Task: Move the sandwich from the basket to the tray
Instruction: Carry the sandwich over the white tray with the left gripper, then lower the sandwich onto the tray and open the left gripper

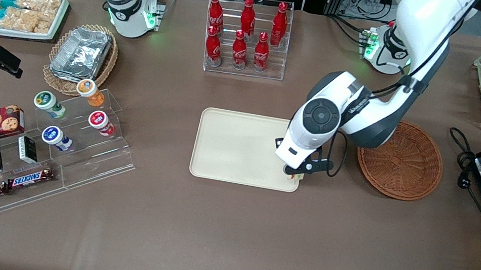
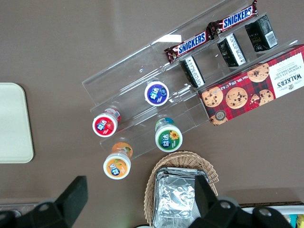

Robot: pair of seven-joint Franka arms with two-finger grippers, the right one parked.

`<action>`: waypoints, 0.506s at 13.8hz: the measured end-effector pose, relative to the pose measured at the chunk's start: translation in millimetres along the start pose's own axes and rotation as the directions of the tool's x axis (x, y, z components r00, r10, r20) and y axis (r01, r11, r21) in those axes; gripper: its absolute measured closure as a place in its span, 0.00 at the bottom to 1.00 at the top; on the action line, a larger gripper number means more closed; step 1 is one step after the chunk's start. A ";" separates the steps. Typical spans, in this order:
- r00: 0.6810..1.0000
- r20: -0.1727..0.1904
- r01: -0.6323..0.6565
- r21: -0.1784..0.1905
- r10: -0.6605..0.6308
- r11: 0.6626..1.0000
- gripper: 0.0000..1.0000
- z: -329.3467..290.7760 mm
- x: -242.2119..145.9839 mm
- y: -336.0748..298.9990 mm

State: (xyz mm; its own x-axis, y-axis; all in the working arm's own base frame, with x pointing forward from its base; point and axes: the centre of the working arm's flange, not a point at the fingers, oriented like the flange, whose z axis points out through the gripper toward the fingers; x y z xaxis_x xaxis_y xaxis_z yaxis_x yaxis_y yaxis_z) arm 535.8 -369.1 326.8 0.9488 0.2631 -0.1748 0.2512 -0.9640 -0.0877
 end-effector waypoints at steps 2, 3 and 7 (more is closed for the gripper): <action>1.000 0.014 -0.014 0.010 0.014 1.000 0.65 30.4 0.8 7.8; 1.000 0.017 -0.024 0.012 0.024 1.000 0.65 47.1 -0.3 12.3; 0.998 0.034 -0.058 0.041 0.057 0.997 0.65 92.0 -6.3 22.3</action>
State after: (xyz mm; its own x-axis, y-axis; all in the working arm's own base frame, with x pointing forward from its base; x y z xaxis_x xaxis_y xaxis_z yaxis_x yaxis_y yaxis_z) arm 517.8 -388.7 235.7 0.9545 0.2091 -0.2126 0.1873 -0.9752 -0.1178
